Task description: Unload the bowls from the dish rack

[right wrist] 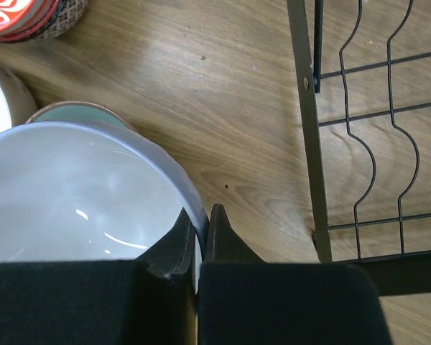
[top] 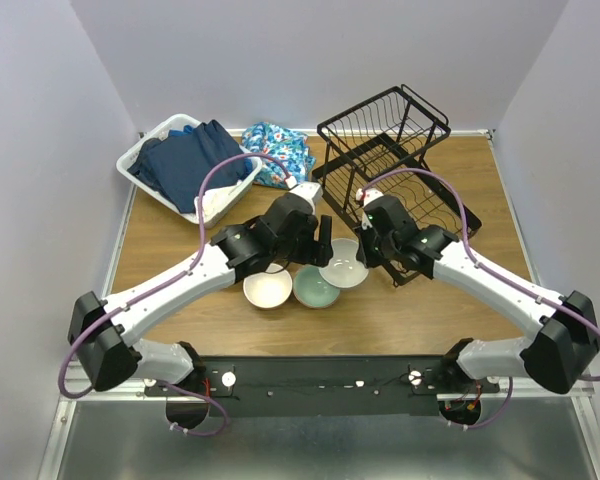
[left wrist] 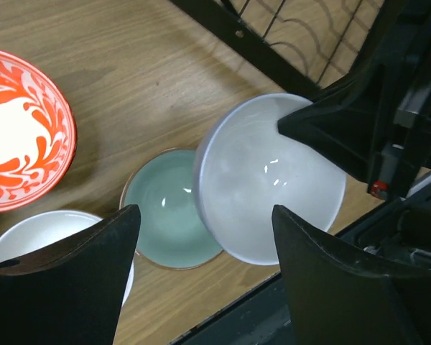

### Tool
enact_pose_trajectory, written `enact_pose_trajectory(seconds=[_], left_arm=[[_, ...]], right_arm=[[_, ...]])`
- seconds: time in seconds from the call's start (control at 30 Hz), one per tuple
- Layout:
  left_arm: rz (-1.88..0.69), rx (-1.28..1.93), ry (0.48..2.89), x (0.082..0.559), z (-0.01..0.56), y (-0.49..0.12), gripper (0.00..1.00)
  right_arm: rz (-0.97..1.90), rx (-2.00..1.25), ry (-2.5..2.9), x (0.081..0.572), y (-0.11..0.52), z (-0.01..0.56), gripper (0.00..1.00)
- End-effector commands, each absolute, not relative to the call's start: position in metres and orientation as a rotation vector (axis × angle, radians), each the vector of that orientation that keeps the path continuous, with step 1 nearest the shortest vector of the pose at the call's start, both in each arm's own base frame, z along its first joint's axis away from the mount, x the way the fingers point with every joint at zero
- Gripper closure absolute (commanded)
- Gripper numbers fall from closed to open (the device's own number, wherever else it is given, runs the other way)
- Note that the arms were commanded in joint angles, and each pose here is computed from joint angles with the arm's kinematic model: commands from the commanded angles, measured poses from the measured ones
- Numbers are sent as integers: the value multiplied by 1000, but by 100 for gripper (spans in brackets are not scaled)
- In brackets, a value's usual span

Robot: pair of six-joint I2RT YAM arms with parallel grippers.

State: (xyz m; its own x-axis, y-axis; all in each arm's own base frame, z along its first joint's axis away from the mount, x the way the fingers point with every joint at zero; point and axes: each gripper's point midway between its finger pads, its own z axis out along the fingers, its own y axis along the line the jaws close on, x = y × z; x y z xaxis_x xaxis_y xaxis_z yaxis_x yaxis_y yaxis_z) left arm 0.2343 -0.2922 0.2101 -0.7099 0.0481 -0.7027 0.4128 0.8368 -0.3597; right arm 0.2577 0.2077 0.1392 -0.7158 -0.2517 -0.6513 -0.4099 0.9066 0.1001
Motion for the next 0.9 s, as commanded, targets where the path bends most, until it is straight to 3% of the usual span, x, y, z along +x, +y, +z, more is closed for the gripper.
enact_pose_trajectory(seconds=[0.0,0.2,0.53,0.67,0.73,0.77,0.87], left_arm=[[-510,311,2407,233,189,-286,20],[-413,331,2467,230,169,-286,36],[-305,368,2493,229,157,-279,82],[-293,384,2510,227,152,-278,88],[-285,390,2515,226,150,-277,99],[-276,394,2521,225,149,-276,100],[-257,395,2517,225,151,-270,100]], right_arm=[[333,-437,2316,273,228,165,99],[335,-461,2308,271,237,164,99],[329,-465,2300,271,245,162,99],[311,-469,2298,271,248,160,99],[312,-479,2300,271,251,159,99],[321,-476,2294,271,253,161,98],[356,-477,2278,270,260,165,86]])
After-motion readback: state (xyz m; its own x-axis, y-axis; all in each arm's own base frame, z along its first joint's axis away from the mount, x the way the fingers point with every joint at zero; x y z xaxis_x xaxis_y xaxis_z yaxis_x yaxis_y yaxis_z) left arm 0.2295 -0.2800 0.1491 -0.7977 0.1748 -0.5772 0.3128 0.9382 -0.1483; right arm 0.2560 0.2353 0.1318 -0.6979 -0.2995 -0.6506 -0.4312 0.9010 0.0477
